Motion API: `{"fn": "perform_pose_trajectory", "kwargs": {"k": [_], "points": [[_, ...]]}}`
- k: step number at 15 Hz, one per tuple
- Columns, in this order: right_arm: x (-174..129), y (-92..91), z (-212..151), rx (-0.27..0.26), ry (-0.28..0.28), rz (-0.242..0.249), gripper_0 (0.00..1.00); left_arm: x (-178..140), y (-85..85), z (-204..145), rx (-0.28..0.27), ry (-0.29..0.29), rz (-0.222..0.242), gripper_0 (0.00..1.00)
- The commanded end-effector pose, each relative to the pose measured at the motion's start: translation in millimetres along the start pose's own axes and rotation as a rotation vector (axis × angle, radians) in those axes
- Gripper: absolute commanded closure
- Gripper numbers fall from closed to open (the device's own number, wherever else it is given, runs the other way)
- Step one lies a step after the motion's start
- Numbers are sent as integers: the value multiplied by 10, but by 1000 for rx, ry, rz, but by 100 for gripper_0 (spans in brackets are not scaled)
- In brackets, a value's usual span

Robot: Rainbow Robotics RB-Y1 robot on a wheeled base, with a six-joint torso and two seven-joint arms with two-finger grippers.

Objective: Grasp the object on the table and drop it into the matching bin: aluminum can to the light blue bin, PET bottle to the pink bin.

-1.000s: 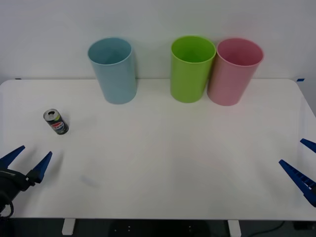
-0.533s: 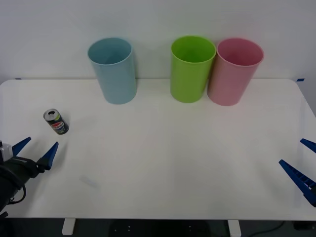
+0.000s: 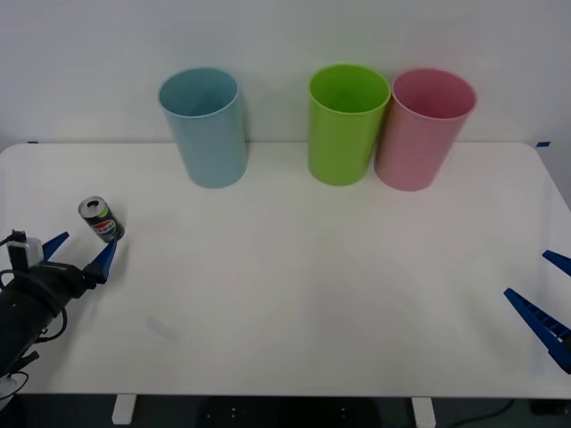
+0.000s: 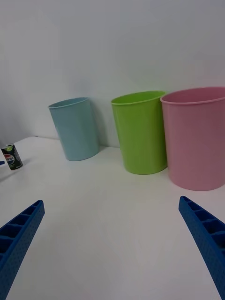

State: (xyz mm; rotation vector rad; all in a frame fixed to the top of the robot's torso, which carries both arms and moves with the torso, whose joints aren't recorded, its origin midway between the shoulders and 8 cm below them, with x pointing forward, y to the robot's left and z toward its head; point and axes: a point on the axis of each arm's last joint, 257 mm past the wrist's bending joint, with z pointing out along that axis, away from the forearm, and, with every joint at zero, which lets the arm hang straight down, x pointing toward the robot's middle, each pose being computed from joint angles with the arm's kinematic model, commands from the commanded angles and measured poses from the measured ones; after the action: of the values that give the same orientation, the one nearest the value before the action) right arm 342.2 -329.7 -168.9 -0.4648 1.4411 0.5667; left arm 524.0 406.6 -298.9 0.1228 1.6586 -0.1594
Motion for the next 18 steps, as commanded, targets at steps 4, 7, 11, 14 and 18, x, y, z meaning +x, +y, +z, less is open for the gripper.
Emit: {"fn": "perform_pose_trajectory", "kwargs": {"k": [4,7,11,14,18], "points": [[0,0,0,0,0,0,0,-10,-2,298,-25,26,9,0],[0,0,0,0,0,0,0,-46,12,436,-41,36,15,0],[0,0,0,0,0,0,0,-65,-17,602,-46,53,22,0],[0,0,0,0,0,0,0,-79,-37,652,-47,56,25,0],[0,0,0,0,0,0,0,-90,-50,669,-47,55,23,0]]}}
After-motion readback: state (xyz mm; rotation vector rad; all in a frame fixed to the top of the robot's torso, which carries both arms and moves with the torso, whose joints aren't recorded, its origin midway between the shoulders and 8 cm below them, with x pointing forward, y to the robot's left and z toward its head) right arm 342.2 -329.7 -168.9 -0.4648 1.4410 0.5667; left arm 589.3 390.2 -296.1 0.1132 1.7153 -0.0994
